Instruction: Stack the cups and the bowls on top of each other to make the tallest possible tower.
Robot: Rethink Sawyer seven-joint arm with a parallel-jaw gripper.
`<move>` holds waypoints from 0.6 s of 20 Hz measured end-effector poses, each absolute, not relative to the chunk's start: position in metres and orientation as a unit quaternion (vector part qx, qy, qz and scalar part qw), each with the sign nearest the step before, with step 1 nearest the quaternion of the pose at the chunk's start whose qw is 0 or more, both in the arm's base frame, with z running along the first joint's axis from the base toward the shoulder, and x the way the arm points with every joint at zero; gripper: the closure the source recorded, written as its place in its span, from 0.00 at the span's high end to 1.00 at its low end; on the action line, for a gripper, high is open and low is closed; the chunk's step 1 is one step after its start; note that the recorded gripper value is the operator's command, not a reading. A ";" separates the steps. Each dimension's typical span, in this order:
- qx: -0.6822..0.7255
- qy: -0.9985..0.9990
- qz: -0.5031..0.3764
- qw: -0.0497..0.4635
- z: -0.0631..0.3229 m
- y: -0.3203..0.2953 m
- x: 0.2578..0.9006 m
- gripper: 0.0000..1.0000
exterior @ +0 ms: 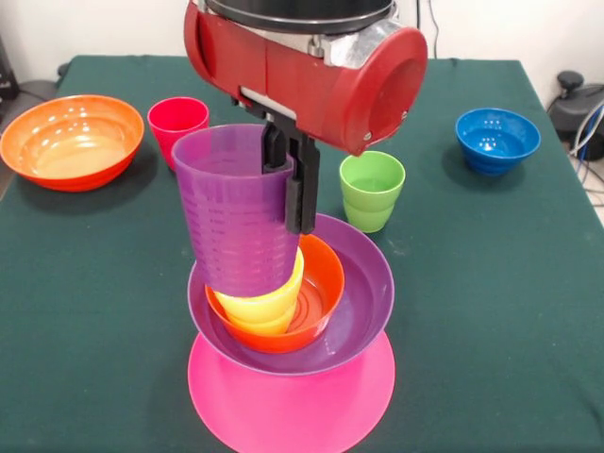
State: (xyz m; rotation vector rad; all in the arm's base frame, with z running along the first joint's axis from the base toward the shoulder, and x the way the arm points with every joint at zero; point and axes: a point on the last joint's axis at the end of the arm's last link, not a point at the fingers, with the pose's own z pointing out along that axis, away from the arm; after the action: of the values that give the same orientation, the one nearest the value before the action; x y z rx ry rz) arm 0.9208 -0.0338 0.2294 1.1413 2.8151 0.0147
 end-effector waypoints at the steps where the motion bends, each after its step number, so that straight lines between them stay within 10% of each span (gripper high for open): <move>1: 0.375 0.926 0.002 0.047 0.229 -0.034 0.920 0.00; 12: 0.377 0.925 -0.001 0.043 0.229 -0.037 0.918 0.00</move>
State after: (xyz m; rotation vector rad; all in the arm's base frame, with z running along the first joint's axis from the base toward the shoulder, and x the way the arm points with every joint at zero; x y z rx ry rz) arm 0.9181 -0.0374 0.2290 1.1536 2.8289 -0.0028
